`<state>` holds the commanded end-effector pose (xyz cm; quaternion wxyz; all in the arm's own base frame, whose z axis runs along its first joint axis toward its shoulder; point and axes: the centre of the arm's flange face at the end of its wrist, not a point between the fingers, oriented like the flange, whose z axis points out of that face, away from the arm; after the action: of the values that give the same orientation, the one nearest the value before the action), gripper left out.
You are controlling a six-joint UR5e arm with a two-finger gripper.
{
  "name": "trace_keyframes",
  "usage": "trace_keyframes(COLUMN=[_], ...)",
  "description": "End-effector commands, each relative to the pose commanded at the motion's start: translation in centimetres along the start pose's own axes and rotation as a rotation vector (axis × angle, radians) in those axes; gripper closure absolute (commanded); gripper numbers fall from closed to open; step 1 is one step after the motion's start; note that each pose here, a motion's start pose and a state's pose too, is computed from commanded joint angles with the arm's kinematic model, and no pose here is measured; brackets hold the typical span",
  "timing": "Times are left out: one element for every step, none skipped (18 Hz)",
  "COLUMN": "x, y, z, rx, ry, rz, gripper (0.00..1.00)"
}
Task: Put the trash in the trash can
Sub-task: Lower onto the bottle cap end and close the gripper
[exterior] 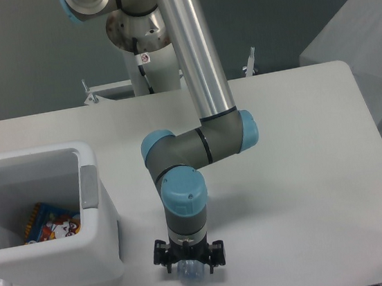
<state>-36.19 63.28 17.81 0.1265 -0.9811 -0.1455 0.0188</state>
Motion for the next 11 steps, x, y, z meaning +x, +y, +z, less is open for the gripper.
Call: trace_keyframes(x=[0.11,0.11,0.1,0.1,0.1,0.1,0.1,0.1,0.1,0.11,0.11], y=[-0.02,0.04,0.16,0.16,0.16,0.16,0.16,0.16,0.16,0.18,0.18], z=[0.01,0.06,0.32,0.33,0.33,0.33,0.33,0.33,0.33,0.34,0.34], rx=[0.0,-0.002,-0.007,-0.007,-0.007,-0.007,-0.007,-0.007,-0.007,-0.009,-0.009], ry=[0.0,0.0,-0.001,-0.001,-0.001,-0.001,-0.001,-0.001,-0.001,-0.001,-0.001], rz=[0.001,0.001,0.001,0.001,-0.001,-0.001,-0.001,-0.001,-0.001,0.001,0.001], gripper=[0.0,0.0,0.0,0.0,0.0,0.0,0.0,0.0,0.0,0.0,0.0])
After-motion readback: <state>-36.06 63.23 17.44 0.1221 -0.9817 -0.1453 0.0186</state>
